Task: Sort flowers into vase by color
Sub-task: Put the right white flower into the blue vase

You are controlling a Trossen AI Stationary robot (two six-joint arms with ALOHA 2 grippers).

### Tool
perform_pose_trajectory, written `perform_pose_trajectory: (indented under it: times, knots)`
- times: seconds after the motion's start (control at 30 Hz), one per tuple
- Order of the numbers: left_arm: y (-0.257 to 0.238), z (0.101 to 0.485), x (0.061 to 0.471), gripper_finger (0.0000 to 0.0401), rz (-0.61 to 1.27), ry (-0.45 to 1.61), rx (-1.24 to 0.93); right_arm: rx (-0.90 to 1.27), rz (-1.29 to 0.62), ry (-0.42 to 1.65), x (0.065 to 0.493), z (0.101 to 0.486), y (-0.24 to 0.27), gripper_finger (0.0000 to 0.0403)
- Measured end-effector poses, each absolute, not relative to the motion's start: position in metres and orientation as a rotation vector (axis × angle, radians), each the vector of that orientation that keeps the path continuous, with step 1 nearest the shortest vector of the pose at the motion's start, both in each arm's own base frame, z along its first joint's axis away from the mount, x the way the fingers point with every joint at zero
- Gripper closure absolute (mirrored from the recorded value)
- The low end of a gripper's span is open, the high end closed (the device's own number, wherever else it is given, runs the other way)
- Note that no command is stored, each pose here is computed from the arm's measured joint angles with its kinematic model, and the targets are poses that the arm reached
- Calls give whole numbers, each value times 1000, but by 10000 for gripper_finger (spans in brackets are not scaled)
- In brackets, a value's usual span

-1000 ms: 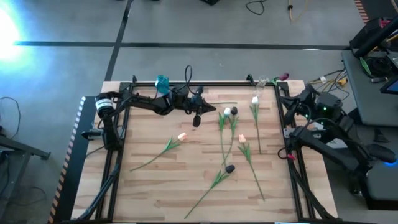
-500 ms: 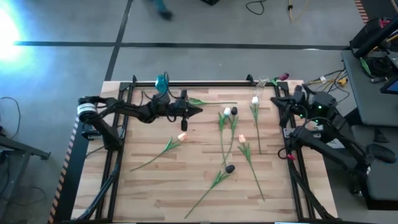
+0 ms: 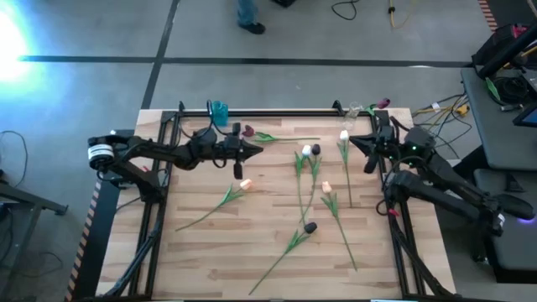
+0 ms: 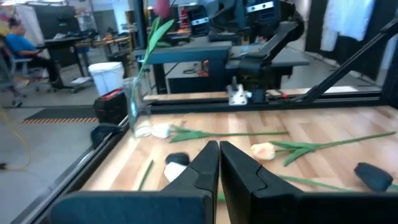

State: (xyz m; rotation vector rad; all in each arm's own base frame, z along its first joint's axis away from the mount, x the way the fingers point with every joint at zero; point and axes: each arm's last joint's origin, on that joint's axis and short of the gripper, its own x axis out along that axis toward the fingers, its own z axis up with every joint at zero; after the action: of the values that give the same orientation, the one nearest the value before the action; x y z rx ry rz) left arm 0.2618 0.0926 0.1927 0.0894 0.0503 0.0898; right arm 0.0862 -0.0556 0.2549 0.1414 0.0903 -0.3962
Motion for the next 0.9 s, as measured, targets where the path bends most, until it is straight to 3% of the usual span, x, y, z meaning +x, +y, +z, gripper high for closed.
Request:
perform_pose_trajectory:
  times: [0.3, 0.67, 0.9]
  knots:
    - [94, 188, 259, 401, 148, 71, 101, 283, -519, 309, 108, 211, -59, 357]
    - [93, 182, 256, 401, 148, 98, 38, 390, -720, 555, 118, 181, -62, 239]
    - [91, 180, 258, 401, 141, 106, 28, 496, -886, 663, 122, 163, -67, 205]
